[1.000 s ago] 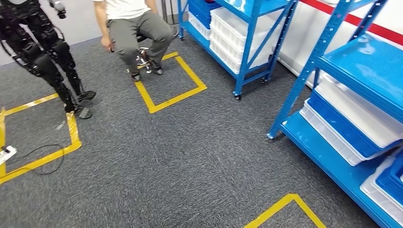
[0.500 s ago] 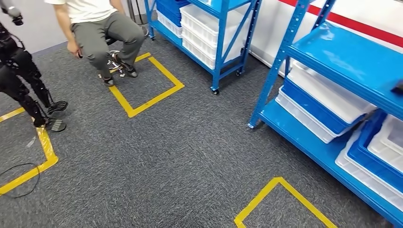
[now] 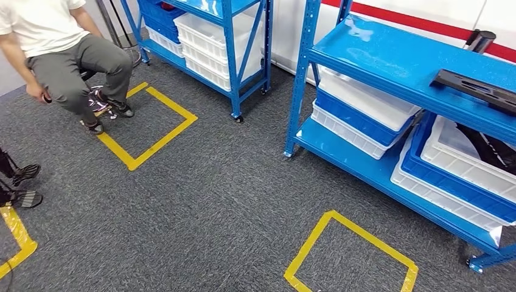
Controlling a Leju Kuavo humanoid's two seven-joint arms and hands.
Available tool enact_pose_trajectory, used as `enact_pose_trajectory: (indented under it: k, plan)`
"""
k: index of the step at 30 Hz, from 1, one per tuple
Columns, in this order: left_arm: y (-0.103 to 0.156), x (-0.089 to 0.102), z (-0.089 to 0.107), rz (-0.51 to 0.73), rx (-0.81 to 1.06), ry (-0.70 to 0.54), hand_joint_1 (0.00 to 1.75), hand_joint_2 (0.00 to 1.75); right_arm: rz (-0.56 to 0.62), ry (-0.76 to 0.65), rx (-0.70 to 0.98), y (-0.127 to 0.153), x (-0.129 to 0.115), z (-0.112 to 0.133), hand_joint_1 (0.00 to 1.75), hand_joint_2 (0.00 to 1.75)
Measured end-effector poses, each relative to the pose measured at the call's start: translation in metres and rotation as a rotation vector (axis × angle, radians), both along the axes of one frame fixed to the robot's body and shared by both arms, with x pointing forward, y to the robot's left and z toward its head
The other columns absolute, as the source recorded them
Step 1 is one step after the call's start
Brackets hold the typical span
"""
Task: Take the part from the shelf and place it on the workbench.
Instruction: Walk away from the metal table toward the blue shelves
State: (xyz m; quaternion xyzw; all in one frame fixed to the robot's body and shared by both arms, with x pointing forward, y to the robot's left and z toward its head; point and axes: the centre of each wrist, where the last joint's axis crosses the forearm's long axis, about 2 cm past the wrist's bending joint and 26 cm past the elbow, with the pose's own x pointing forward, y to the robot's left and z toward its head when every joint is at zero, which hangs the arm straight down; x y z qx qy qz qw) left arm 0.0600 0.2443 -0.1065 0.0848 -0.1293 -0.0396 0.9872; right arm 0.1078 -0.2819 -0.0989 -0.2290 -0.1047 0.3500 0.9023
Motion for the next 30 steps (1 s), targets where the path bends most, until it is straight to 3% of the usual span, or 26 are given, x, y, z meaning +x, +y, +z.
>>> enact_pose_trajectory:
  k: [30]
  plan:
    - [0.0006,0.0,-0.0001,0.0,0.0,-0.009,0.0,0.0,-0.006,-0.004,0.007,0.0013,-0.0005,-0.0001,0.0,0.0]
